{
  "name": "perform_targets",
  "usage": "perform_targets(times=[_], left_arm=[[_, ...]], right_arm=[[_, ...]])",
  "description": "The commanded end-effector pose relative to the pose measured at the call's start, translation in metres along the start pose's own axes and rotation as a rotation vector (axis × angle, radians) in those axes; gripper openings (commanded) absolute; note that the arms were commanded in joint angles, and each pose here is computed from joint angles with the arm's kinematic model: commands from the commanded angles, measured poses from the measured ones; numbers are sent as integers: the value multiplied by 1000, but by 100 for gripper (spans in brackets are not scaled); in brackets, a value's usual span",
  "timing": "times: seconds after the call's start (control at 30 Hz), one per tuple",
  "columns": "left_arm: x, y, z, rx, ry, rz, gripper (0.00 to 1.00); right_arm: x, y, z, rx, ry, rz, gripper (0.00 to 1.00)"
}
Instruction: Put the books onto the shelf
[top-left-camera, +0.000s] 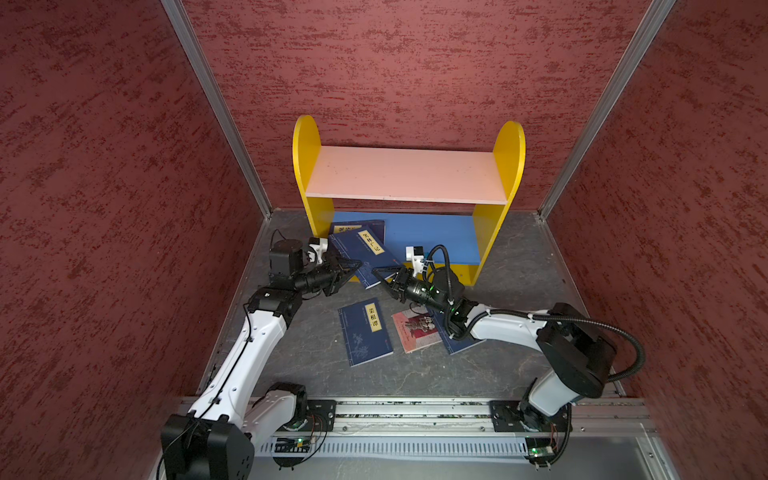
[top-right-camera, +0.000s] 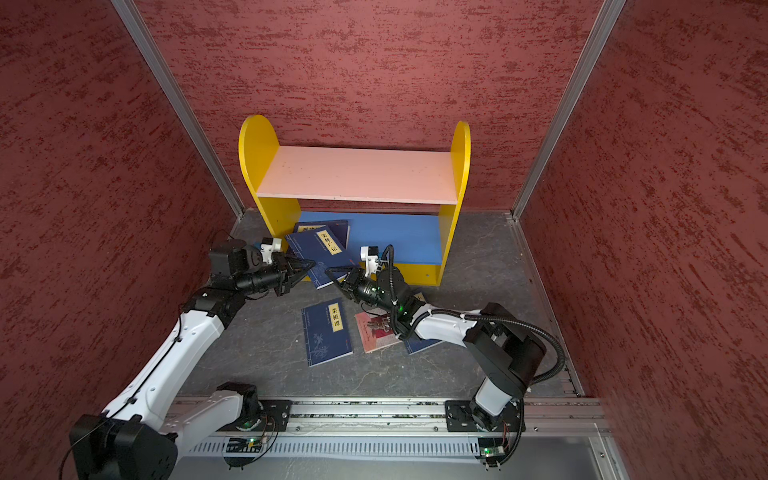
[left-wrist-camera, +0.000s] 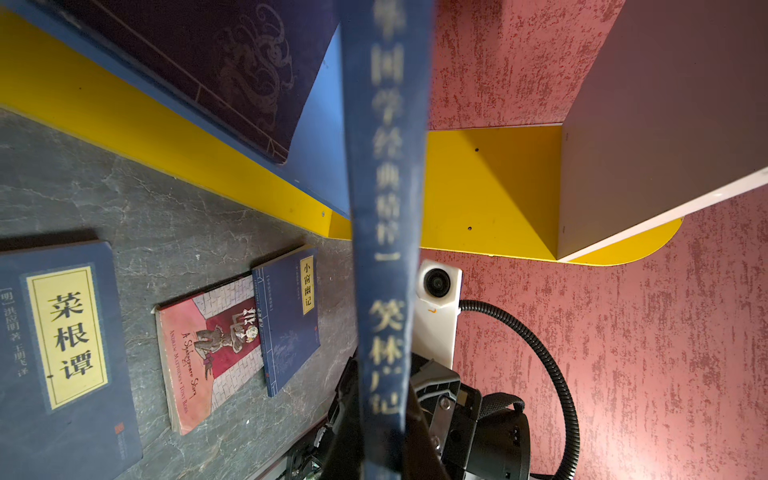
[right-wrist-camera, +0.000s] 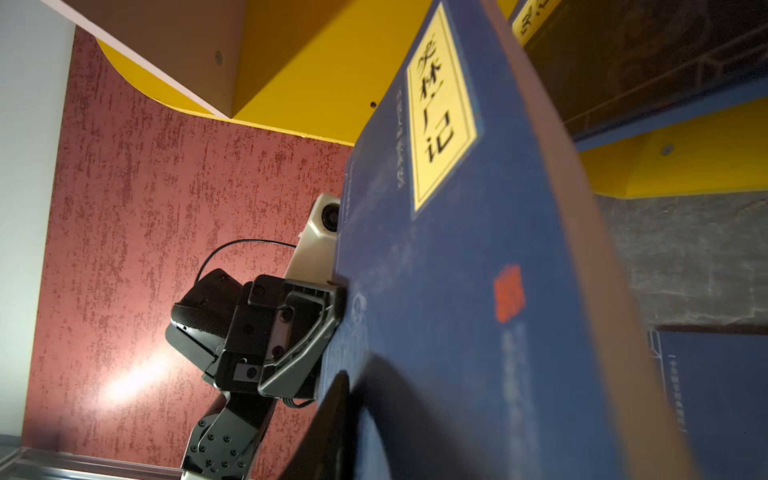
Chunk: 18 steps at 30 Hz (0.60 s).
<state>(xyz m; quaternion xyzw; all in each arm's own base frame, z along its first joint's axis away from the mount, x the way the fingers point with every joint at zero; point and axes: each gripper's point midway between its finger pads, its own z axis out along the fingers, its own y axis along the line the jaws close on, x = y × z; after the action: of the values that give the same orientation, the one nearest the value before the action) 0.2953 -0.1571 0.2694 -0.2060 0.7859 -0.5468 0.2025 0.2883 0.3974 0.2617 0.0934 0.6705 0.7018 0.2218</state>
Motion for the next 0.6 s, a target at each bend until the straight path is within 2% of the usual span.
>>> perform_targets(times=[0.0,0.17,0.23,0.4,0.5,0.57], left_arm=[[4,-15,-7,50,0,58,0],[4,-11,-9,37,-9,85,1],[3,-10,-10,34,-14,98,10],[-4,-5,-19,25,-36,127,46],[-12,2,-26,25,-54,124,58],[-16,6,-30,28,-59,112,60]], right_arm=[[-9,18,4,-74,-23,-14,18],[-11,22,2,-79,0,-26,9],[-10,23,0,-74,18,-35,8],[-8,29,-10,-55,65,-68,7],[-6,35,-17,-37,97,-102,7],[-4,38,-21,-23,123,-121,7]])
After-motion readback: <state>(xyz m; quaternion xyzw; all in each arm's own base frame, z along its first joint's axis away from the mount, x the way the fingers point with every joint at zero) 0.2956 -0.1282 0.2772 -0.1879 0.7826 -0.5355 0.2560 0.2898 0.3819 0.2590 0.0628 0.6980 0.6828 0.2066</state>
